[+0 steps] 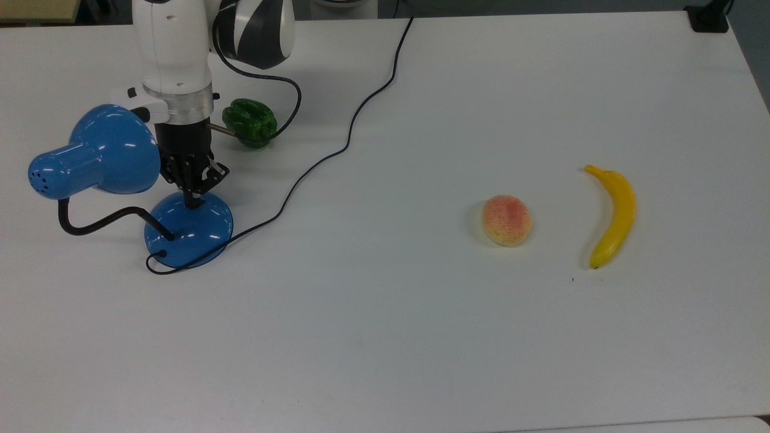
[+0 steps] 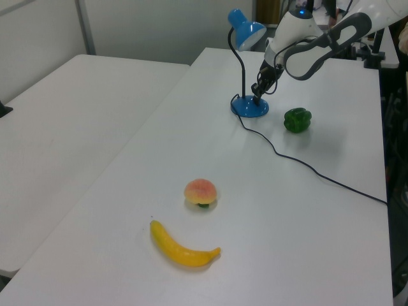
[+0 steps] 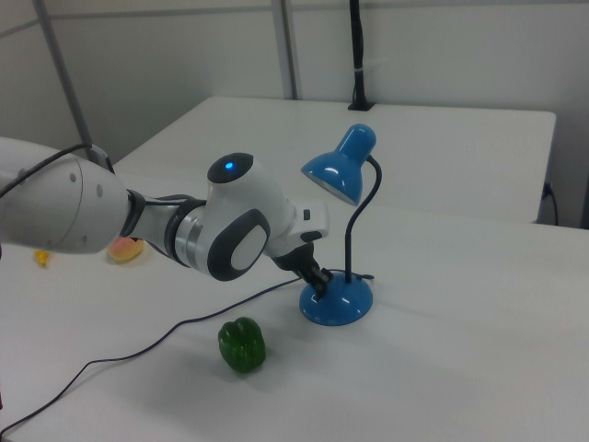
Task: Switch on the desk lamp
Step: 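Press down on the switch on the lamp base with the gripper, then lift the gripper up and away from the lamp base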
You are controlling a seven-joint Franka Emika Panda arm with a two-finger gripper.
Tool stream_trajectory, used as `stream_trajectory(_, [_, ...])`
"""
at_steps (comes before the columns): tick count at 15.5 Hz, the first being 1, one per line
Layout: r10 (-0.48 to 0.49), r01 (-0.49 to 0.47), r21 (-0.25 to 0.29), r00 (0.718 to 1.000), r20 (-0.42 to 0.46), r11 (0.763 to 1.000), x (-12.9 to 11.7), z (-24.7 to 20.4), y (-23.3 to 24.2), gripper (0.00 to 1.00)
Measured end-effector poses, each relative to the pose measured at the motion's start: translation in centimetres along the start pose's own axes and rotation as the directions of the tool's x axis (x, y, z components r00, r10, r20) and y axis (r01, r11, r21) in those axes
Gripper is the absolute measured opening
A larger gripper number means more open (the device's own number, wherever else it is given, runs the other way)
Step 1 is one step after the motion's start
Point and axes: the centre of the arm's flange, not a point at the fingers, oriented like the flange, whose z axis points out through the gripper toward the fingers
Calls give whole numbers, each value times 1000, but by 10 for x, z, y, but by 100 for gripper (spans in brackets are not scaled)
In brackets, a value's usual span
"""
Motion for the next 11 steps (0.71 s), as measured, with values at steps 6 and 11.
stream_trajectory(6, [2,-2,-1,1000,-6,1000,2,4,2,1])
stream_trajectory(11, [2,-2,-4,1000,-11,1000,4,5,5,1])
